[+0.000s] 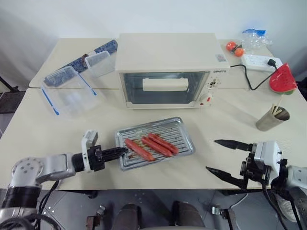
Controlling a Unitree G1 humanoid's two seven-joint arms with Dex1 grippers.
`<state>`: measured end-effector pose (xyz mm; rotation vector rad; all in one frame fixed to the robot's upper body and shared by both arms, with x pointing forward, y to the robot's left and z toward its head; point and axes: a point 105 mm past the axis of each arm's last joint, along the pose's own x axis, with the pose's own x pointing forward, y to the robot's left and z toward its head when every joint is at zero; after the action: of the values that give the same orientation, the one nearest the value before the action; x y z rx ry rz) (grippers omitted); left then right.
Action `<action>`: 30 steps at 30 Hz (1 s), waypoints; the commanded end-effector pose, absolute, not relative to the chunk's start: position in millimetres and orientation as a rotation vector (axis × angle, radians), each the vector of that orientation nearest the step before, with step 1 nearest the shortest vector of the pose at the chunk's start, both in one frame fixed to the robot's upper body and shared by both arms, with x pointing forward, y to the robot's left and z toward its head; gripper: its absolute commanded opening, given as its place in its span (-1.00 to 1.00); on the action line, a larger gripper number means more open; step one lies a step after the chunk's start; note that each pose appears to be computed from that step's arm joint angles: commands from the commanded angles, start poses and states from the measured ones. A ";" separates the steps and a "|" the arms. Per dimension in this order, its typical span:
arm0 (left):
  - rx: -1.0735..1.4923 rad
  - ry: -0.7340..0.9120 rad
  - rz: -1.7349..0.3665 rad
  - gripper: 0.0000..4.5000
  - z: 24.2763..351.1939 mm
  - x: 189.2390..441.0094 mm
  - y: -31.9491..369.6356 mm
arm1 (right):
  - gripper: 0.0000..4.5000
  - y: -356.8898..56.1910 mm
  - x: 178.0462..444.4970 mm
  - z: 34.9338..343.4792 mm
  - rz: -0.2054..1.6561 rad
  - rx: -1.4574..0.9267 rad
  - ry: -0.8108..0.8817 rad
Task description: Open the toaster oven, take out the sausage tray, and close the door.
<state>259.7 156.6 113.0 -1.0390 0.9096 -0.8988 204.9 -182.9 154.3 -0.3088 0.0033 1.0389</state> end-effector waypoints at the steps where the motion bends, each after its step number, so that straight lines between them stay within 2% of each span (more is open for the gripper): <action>1: -1.028 0.950 -0.960 -1.00 115.6 259.5 146.6 | 0.98 -177.4 195.5 164.6 1.037 -0.316 -0.036; 5: -0.918 1.018 -0.951 -1.00 106.8 271.0 128.5 | 0.98 -179.6 186.0 159.1 0.999 -0.306 -0.007; 10: -0.822 1.015 -0.931 -1.00 104.4 284.9 116.6 | 0.98 -179.8 181.4 158.7 0.955 -0.304 -0.010; 17: -0.711 1.003 -0.892 -1.00 101.1 289.9 114.6 | 0.98 -178.2 178.3 156.9 0.926 -0.300 -0.014; 27: -0.697 0.965 -0.903 -1.00 106.2 291.0 107.6 | 0.98 -175.9 184.9 158.6 0.931 -0.300 -0.032; 29: -0.703 0.949 -0.880 -0.73 106.3 292.9 111.6 | 1.00 -176.5 187.2 158.9 0.935 -0.301 -0.034; 30: -0.709 0.938 -0.865 -0.69 106.4 294.6 113.5 | 1.00 -176.7 188.1 158.9 0.937 -0.301 -0.034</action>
<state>294.0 111.8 106.2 -0.7205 0.9567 -0.8833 189.2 -179.9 154.6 -0.3001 -0.0094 0.9189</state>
